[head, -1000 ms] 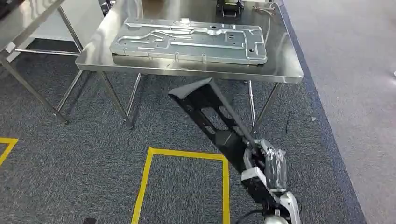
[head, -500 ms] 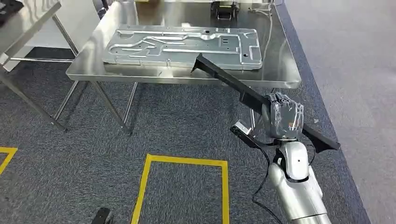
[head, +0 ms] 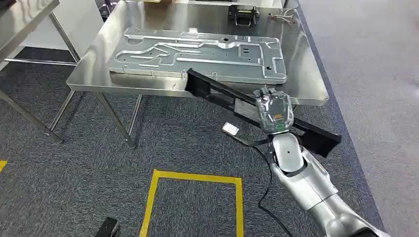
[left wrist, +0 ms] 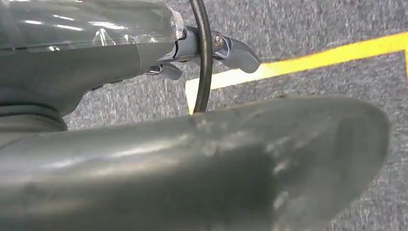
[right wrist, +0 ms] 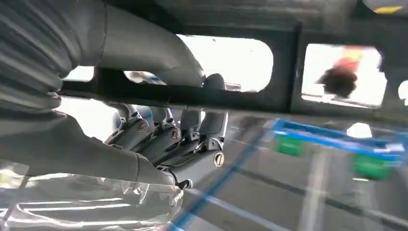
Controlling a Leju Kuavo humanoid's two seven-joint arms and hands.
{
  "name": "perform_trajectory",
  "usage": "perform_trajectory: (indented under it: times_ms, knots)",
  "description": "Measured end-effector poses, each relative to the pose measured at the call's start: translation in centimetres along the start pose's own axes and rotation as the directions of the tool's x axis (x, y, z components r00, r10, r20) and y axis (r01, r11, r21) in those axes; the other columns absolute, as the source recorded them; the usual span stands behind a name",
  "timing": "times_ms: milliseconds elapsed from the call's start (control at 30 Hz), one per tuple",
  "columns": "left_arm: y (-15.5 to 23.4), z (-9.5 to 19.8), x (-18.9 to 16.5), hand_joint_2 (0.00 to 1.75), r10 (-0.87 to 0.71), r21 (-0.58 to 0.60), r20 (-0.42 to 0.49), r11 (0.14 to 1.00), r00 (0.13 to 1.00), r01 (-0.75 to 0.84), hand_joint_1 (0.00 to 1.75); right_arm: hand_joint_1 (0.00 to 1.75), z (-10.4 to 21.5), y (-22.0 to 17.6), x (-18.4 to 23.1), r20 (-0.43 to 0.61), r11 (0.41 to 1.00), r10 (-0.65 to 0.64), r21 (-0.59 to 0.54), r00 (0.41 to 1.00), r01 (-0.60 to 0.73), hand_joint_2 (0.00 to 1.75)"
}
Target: Take the parts from the cabinet and place them on the table.
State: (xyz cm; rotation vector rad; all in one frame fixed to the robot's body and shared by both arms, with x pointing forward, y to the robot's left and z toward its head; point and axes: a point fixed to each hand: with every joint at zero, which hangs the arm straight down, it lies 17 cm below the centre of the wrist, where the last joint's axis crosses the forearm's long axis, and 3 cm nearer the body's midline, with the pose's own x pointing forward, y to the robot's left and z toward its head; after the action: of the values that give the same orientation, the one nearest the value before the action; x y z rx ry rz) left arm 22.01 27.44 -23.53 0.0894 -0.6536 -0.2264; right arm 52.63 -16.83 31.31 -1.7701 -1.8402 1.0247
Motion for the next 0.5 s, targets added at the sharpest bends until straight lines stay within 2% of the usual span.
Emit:
perform_trajectory:
  times_ms: [133,300,500]
  knots:
    - [-0.3,0.1,-0.4,0.0,-0.004,-0.01,-0.013,1.0,1.0,0.004,0.0,1.75,0.6,1.5,3.8,0.157,0.997,0.064,0.028,0.985,-0.069,1.75]
    - [-0.7,0.2,-0.6,0.0,-0.003,-0.018,-0.021,1.0,1.0,0.003,0.0,1.75,-0.6,1.8,5.8,0.289,0.99,0.132,0.009,0.948,-0.141,1.75]
    - [-0.9,0.2,-0.8,0.0,-0.006,-0.021,-0.029,1.0,1.0,0.005,0.0,1.75,-2.8,1.0,6.5,0.344,0.985,0.172,-0.028,0.923,-0.173,1.75]
